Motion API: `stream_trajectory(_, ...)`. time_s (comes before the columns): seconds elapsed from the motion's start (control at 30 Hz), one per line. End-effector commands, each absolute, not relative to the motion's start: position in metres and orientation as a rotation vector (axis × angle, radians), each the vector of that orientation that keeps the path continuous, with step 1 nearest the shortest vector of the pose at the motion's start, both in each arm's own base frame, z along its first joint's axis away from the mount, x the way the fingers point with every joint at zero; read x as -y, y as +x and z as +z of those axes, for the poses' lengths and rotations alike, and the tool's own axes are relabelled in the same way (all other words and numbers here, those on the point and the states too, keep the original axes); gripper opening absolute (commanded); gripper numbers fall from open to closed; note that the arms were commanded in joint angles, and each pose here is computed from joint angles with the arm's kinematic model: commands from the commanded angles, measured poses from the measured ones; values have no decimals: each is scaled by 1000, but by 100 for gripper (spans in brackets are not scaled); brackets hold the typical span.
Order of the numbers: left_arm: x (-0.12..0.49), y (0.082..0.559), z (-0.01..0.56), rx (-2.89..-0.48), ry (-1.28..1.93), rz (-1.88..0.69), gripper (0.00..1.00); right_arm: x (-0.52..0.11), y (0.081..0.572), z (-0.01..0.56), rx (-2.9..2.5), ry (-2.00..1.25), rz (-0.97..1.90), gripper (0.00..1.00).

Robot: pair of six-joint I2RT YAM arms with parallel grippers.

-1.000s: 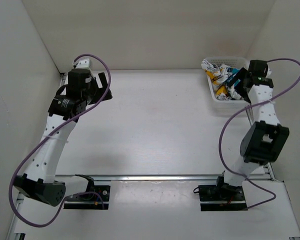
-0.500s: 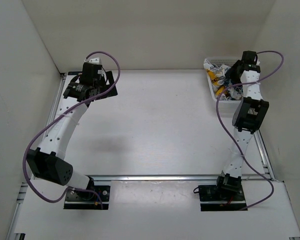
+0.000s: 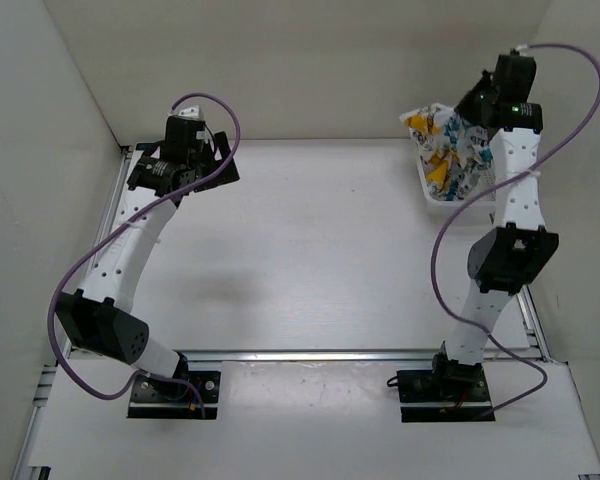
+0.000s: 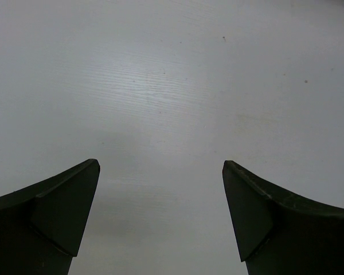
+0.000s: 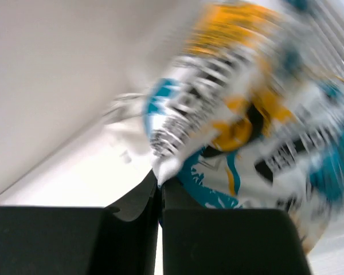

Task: Fold and stack the shorts
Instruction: Grab the shorts from the pile, then move the shorts to the center of the board, then flatten the shorts out

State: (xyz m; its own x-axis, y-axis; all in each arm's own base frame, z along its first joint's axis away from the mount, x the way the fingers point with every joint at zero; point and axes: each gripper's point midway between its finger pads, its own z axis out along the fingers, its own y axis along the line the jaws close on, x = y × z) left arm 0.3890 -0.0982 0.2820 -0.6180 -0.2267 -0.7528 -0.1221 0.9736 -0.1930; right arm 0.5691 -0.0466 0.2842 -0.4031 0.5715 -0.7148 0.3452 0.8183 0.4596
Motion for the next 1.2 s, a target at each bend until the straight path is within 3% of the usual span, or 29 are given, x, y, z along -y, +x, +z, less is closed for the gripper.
stream_trajectory(0.0, 101, 387, 304, -2209, -291, -256, 100, -36, 512, 438, -1800, 295, 365, 0)
stream_trajectory(0.2, 65, 372, 315, -2198, -382, -216, 100, -122, 432, 467, -1808, 28, 429, 0)
stream_trajectory(0.37, 44, 359, 333, -2147, -431, -235, 100, -237, 361, 369, -2006, -299, 496, 1)
stream_trajectory(0.4, 43, 355, 334, -2141, -430, -237, 100, -260, 349, 353, -2027, -361, 548, 8)
stream_trajectory(0.43, 45, 354, 330, -2154, -426, -245, 100, -294, 316, 316, -2101, -497, 593, 25)
stream_trajectory(0.47, 42, 350, 332, -2149, -435, -241, 100, -309, 301, 298, -2133, -559, 596, 69)
stream_trajectory(0.5, 41, 348, 330, -2152, -435, -240, 100, -329, 274, 280, -2162, -652, 596, 85)
stream_trajectory(0.57, 43, 342, 321, -2182, -421, -240, 100, -325, 260, 241, -2251, -650, 505, 92)
stream_trajectory(0.67, 42, 335, 296, -2249, -431, -221, 100, -290, 258, 222, -2328, -478, 484, 91)
stream_trajectory(0.7, 41, 332, 290, -2261, -433, -218, 95, -268, 265, 231, -2320, -378, 500, 78)
stream_trajectory(0.77, 47, 325, 268, -2313, -447, -230, 74, -243, 261, 226, -2330, -249, 534, 49)
stream_trajectory(0.8, 53, 324, 259, -2331, -446, -238, 62, -229, 264, 222, -2342, -189, 528, 25)
stream_trajectory(0.83, 61, 318, 243, -2367, -453, -265, 35, -223, 261, 217, -2352, -180, 534, 21)
stream_trajectory(0.9, 75, 321, 229, -2375, -459, -342, 17, -218, 245, 200, -2402, -172, 570, 23)
stream_trajectory(0.93, 82, 317, 211, -2410, -476, -367, 17, -219, 240, 193, -2427, -184, 581, 32)
stream_trajectory(1.0, 91, 323, 192, -2441, -485, -401, 30, -230, 221, 178, -2470, -232, 611, 54)
stream_trajectory(1.03, 96, 323, 182, -2469, -475, -398, 41, -239, 214, 177, -2472, -263, 643, 69)
stream_trajectory(1.07, 98, 328, 164, -2517, -502, -382, 58, -255, 200, 174, -2478, -312, 679, 75)
stream_trajectory(1.1, 103, 329, 153, -2557, -493, -383, 81, -264, 195, 169, -2489, -337, 692, 81)
stream_trajectory(1.13, 109, 332, 145, -2578, -480, -381, 88, -273, 189, 167, -2495, -363, 705, 91)
stream_trajectory(1.17, 110, 339, 131, -2621, -490, -362, 93, -284, 178, 155, -2516, -430, 689, 94)
